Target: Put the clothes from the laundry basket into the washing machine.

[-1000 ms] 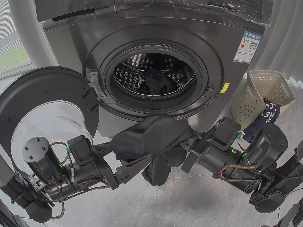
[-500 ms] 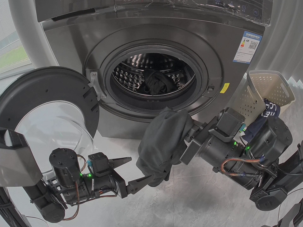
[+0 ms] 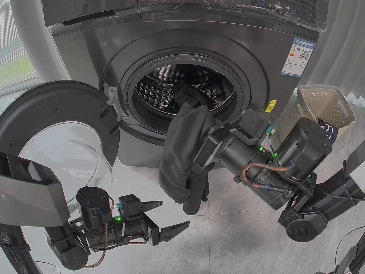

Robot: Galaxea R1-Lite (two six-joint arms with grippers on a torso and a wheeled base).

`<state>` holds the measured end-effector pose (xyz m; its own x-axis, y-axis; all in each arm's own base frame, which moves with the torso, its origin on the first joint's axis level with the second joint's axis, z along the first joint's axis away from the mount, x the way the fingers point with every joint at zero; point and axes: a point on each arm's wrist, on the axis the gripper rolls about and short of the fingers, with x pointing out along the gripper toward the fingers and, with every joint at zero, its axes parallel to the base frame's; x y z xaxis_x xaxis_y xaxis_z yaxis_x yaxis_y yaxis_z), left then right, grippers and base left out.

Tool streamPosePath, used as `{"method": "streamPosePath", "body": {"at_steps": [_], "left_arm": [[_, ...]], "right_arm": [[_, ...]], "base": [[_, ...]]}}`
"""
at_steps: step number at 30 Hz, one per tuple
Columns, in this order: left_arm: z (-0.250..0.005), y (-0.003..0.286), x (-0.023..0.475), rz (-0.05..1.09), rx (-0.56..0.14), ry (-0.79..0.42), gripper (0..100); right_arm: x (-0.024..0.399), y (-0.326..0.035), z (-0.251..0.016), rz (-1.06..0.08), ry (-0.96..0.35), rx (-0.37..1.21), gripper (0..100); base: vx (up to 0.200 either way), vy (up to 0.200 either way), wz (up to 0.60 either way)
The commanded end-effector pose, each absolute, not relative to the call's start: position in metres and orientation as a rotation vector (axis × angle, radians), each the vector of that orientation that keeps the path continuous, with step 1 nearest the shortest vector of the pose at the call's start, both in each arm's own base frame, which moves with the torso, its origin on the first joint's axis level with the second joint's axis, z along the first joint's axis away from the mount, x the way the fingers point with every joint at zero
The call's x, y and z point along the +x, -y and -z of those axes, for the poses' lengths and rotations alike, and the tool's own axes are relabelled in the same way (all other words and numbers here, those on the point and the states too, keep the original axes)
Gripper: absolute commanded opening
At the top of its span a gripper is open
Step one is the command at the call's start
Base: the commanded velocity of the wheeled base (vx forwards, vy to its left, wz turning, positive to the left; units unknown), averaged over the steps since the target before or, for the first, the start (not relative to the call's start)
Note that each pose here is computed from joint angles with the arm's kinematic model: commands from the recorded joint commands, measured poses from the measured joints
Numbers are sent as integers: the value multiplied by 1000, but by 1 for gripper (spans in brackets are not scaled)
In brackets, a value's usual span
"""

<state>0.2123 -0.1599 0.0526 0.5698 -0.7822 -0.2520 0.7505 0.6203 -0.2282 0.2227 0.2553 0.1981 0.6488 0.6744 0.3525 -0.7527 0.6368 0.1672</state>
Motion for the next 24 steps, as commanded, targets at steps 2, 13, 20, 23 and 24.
{"method": "streamPosePath", "body": {"at_steps": [2, 13, 20, 23, 24], "left_arm": [[-33, 172, 235, 882, -95, -361, 100], [-15, 187, 273, 787, -97, -305, 100], [-18, 179, 288, 720, -105, -270, 100], [-19, 180, 289, 720, -107, -260, 100], [-20, 180, 292, 716, -109, -251, 100]], "right_arm": [[234, -263, -196, -808, 270, 313, 0], [231, -261, -195, -809, 259, 309, 0], [230, -261, -194, -810, 260, 312, 0], [230, -261, -194, -810, 261, 313, 0], [229, -261, -194, -811, 259, 312, 0]], "base": [[0, 0, 0], [0, 0, 0], [0, 0, 0], [0, 0, 0], [0, 0, 0]]}}
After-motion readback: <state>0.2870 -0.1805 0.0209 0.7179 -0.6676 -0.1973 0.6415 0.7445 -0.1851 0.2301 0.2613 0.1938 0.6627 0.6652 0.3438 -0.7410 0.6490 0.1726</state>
